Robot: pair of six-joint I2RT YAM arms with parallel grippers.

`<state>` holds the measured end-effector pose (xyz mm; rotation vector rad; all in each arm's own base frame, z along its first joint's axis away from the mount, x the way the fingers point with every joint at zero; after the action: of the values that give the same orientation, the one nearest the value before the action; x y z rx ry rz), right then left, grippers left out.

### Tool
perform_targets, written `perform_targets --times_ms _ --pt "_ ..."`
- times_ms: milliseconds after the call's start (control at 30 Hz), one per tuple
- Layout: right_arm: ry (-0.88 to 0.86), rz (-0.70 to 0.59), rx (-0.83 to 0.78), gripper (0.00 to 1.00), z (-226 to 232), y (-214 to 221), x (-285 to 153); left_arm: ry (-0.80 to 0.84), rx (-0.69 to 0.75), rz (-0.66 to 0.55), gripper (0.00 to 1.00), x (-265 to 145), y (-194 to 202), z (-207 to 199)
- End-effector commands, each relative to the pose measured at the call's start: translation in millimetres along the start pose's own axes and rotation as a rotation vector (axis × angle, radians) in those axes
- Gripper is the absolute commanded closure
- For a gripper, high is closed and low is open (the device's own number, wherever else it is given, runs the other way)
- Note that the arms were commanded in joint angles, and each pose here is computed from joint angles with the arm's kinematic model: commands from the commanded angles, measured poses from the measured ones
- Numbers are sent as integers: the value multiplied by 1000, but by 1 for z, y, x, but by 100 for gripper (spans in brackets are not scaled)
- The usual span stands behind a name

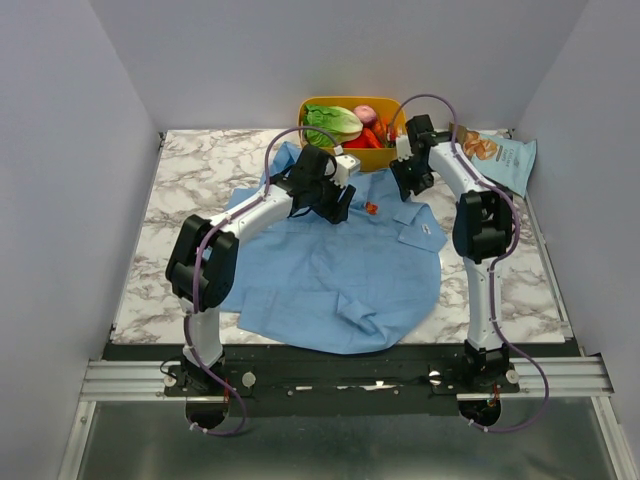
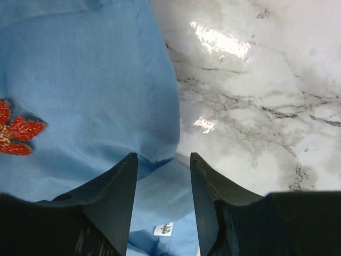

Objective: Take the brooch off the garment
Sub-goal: Adjust the clothes at the center of the board.

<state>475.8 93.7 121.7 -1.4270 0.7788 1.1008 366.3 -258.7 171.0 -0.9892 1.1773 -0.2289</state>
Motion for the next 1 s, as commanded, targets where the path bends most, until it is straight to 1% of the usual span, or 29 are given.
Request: perform_targets --times_ms 0,167,267,333,367,400,467,500,533,567,633,667,733,767,800,833,867,933,967 --pt "-39 77 16 47 2 16 5 -9 -2 -35 31 -12 -7 0" --pt "-83 142 14 48 5 28 11 -2 -4 -33 31 -13 -6 -1" --pt "-94 136 11 51 7 29 10 -3 -1 -35 31 -14 -6 -1" --pt "-96 147 11 57 8 29 10 -4 1 -37 31 -14 -7 -1" --pt "-97 153 11 60 7 29 12 -4 1 -37 31 -14 -7 -1" --pt "-98 152 8 68 8 28 10 -3 -1 -35 31 -14 -6 -2" --pt "-100 155 1 79 10 29 10 -1 -2 -34 33 -14 -6 -2" --pt "-100 155 -6 90 11 29 11 -1 1 -38 34 -14 -7 -2" --pt "-99 156 -9 96 11 29 11 -1 1 -38 35 -14 -7 -2" --pt "-98 153 -11 99 12 29 11 -2 0 -40 40 -14 -7 -2" --pt "-102 139 -20 99 12 28 9 -3 0 -40 46 -14 -7 -1" --pt "-104 130 -21 99 12 27 7 -5 1 -41 55 -14 -8 -1" --pt "-114 96 -37 99 13 22 -3 -16 3 -39 63 -14 -8 0" --pt "-120 83 -41 99 13 20 -8 -21 3 -40 72 -14 -8 1" --pt "-137 54 -55 99 15 17 -12 -27 4 -40 76 -14 -9 2" --pt "-151 10 -67 99 17 11 -28 -33 5 -43 80 -15 -10 3" --pt "-164 1 -77 99 18 14 -32 -44 5 -40 87 -15 -9 5" --pt "-189 -95 -108 99 21 5 -54 -67 5 -47 92 -18 -12 9" --pt "-203 -104 -120 99 22 8 -58 -83 6 -55 100 -20 -14 12"
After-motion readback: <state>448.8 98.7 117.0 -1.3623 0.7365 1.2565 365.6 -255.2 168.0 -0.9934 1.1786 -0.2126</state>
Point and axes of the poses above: each gripper's point midway between its finger pads, its own x axis out along the fingers, its own z axis along the line the jaws close on, y = z × x, the point moved 8 cm from there along -x, back along the fingers, and after that the axes turned 15 degrees about x, right-handed, at the moved point
